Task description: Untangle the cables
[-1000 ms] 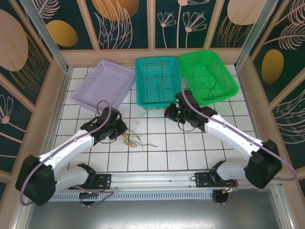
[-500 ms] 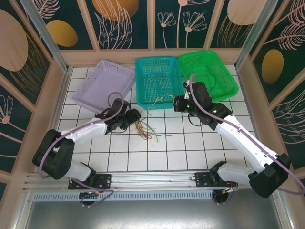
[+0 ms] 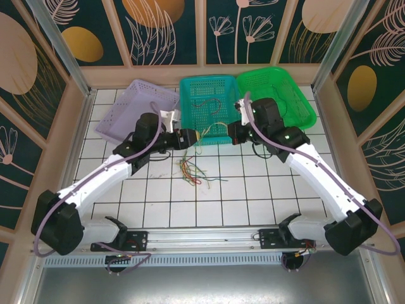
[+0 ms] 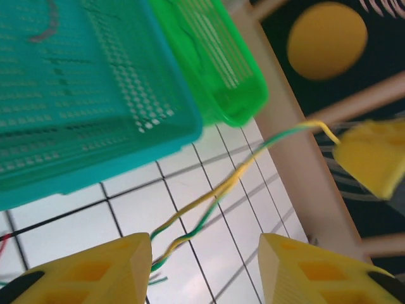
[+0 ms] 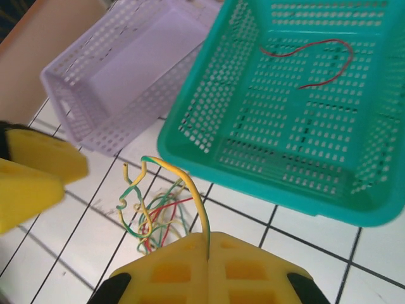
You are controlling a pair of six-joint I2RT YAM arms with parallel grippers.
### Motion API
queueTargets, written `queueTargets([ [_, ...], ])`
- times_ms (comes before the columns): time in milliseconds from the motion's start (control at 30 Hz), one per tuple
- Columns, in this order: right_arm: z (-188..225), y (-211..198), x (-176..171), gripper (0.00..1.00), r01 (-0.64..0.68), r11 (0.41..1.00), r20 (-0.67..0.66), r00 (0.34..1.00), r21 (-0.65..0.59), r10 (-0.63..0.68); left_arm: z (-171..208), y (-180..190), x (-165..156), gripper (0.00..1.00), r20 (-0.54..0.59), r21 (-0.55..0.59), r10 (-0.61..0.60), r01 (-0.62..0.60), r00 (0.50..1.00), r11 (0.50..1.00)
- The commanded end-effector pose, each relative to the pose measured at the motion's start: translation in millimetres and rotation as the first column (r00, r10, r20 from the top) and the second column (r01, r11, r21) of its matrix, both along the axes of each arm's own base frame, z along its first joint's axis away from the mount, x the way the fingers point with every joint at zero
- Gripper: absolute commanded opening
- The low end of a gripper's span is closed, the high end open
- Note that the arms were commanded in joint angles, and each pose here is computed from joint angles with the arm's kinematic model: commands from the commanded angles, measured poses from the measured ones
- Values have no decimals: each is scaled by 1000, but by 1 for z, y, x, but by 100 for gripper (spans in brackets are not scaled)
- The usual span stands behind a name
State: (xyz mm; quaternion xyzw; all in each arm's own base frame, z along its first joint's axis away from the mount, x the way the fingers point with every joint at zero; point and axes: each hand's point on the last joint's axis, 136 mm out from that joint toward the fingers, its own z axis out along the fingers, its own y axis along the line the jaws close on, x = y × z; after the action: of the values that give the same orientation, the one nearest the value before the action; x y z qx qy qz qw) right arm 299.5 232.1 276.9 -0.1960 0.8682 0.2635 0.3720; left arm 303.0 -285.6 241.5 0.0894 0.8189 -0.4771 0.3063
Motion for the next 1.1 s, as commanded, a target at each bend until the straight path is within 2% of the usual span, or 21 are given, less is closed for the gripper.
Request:
queueTargets([
  [0,-1,7,-7,0,-127,992,-36,991,-2,127,27,-22,-13,49,130,-35,-197,203,972,979],
  [167,-4,8,-8,0,-163,986,-82,983,23,165,20,-26,-8,48,129,15,-238,239,963,971],
  [567,-8,9,-13,0,-185,981,-121,974,60,191,-10,-16,-2,48,97,134,-219,205,971,970],
  [933,-6,10,-13,0,-200,976,-127,970,84,210,-19,-13,-4,32,74,133,-215,204,974,970],
  [1067,-6,9,-12,0,-191,978,-127,971,85,201,-23,-14,-5,31,61,126,-228,219,972,968],
])
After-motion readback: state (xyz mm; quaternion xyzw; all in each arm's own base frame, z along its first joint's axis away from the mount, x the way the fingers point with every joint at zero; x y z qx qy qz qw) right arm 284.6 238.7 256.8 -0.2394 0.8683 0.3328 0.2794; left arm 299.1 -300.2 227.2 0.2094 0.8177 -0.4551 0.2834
